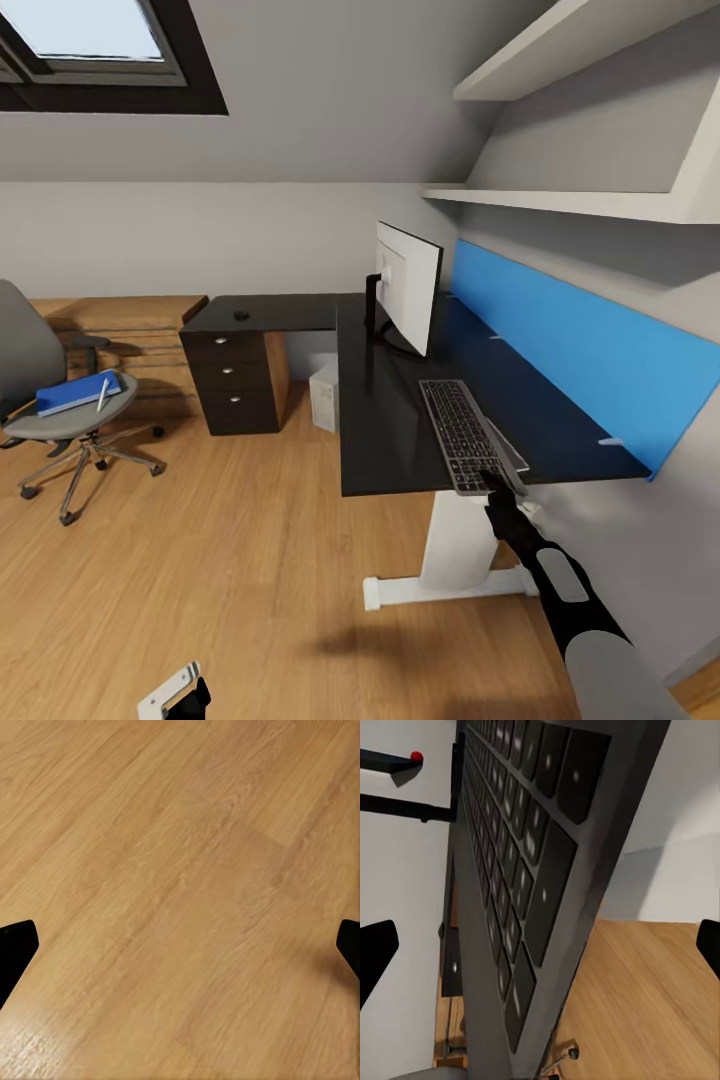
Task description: In the bedroom, organize the workspace by keeping the computer under the desk, ensuring the monitor is on the desk, placing the keyboard on the desk next to the monitor, placing the mouse on the desk next to the keyboard, moving the folder from the swivel chair onto the desk next to the mouse, stacking the notebook on top of the folder with the pen on top of the notebook, and positioning the swivel chair next to the desk.
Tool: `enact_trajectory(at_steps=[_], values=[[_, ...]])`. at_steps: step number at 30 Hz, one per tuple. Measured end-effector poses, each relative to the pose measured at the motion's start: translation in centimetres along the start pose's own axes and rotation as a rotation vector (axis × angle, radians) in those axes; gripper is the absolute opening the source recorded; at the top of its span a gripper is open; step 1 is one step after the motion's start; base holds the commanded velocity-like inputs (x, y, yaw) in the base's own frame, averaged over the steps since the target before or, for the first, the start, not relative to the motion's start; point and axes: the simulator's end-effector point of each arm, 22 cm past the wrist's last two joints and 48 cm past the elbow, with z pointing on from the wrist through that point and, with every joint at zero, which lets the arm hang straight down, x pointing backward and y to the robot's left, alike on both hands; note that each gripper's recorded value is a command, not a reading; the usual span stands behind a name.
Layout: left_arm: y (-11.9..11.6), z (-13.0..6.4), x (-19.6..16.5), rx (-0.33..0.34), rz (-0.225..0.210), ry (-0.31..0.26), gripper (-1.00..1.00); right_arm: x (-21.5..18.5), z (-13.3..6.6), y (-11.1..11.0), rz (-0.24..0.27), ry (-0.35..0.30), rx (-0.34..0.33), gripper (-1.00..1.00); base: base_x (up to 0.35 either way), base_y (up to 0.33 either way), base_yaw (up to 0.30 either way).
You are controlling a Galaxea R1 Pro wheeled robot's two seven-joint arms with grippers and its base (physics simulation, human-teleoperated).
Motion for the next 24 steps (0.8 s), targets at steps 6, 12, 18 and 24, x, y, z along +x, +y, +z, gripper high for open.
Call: enact_trajectory(at_steps=[6, 12, 18, 24], values=[[0.02, 0.01, 0.02, -0.001, 0.0, 0.001, 1.0, 0.01, 0.01, -0.02, 0.001, 0.0, 0.0, 1.0, 0.031, 0.0, 0.0], [0.08, 0.05, -0.11, -0.004, -0.007, 0.0, 1.0, 0.03, 0.02, -0.02, 0.0, 0.001, 0.001, 1.0, 0.007, 0.0, 0.0], [-0.03, 0.04, -0.26, -0.003, -0.013, -0.002, 1.0, 0.05, 0.02, -0.02, 0.0, 0.001, 0.0, 1.0, 0.001, 0.0, 0.0], [-0.09, 0.03, -0.24, -0.001, -0.009, -0.003, 1.0, 0.05, 0.02, -0.01, 0.0, 0.001, 0.0, 1.0, 0.0, 0.0, 0.0]])
